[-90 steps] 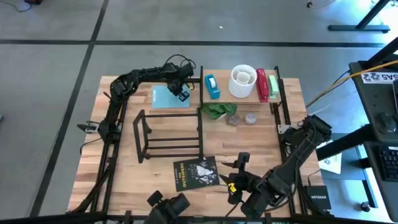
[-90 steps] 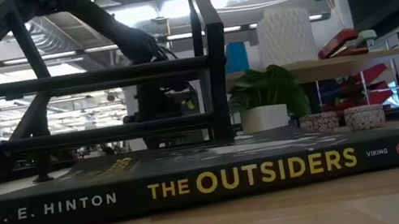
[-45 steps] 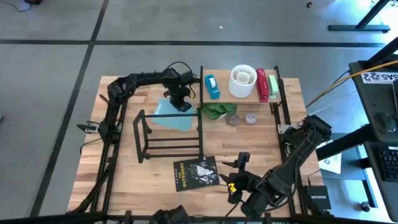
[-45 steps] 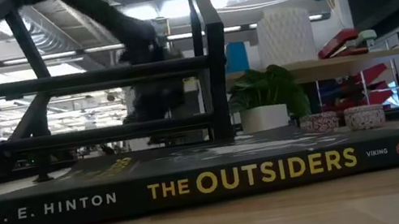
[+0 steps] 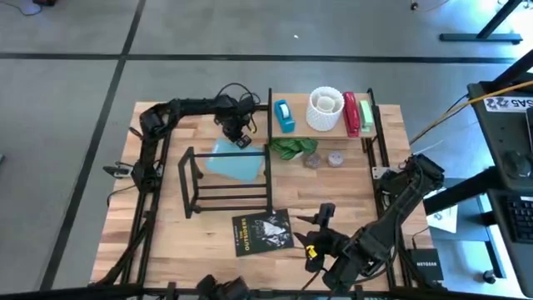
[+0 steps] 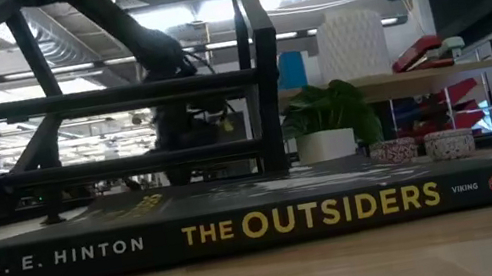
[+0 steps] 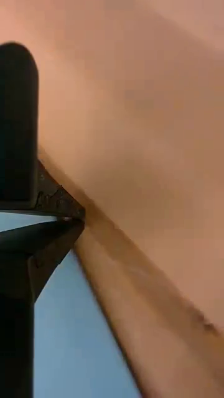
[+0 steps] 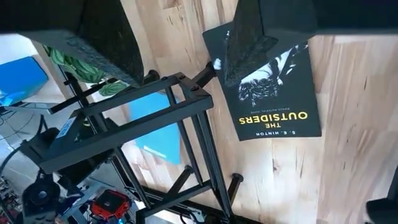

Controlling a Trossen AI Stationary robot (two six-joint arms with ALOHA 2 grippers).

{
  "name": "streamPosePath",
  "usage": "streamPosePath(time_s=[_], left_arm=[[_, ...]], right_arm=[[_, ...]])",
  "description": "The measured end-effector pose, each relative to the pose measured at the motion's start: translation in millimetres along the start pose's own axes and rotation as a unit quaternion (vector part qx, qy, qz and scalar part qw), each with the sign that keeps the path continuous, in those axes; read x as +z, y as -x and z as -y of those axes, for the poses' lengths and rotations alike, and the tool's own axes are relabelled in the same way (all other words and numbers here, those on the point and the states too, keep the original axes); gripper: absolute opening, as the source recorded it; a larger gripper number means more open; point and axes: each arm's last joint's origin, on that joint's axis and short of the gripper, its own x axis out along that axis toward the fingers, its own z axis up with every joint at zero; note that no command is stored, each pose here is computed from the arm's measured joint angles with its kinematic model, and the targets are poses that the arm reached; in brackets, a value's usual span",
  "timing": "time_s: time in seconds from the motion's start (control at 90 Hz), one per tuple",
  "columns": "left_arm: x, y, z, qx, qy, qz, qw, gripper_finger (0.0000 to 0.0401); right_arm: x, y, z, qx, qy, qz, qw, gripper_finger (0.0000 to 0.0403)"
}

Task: Stock shelves
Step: Move the blue book from the top left to the middle left of the table

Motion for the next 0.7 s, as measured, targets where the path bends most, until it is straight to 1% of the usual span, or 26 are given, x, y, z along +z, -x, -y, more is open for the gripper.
streamPosePath(time_s=[0.133,0.222,0.267,0.356,0.4,0.444,0.544,0.622,0.7], left_arm=[[-11,-11,3,-0.033,-0.011,-0.026,0.999,0.0005],[-20,-10,13,-0.083,-0.019,-0.071,0.994,0.0005],[-23,-7,19,-0.108,-0.027,-0.083,0.990,0.0005],[-25,5,28,-0.105,-0.048,-0.078,0.990,0.0005],[-25,19,32,-0.091,-0.057,-0.058,0.992,0.0005],[-25,38,33,-0.064,-0.064,-0.024,0.996,0.0005],[-28,85,32,-0.019,-0.052,0.059,0.997,0.0005],[-39,127,30,0.010,-0.042,0.129,0.991,0.0005],[-58,172,29,0.033,-0.030,0.201,0.979,0.0005]], right_arm=[[0,0,0,-0.002,-0.001,0.001,1.000,0.0209],[0,0,0,-0.002,0.000,0.001,1.000,0.0209],[0,0,0,-0.002,0.000,0.001,1.000,0.0209],[0,0,0,-0.002,0.001,0.001,1.000,0.0209],[0,0,0,-0.002,0.002,0.001,1.000,0.0209],[0,0,0,-0.002,0.002,0.001,1.000,0.0209],[0,0,1,-0.005,0.004,0.002,1.000,0.0209],[-1,-2,1,-0.029,0.003,0.019,0.999,0.0209],[-8,-7,0,-0.079,0.005,0.047,0.996,0.0209]])
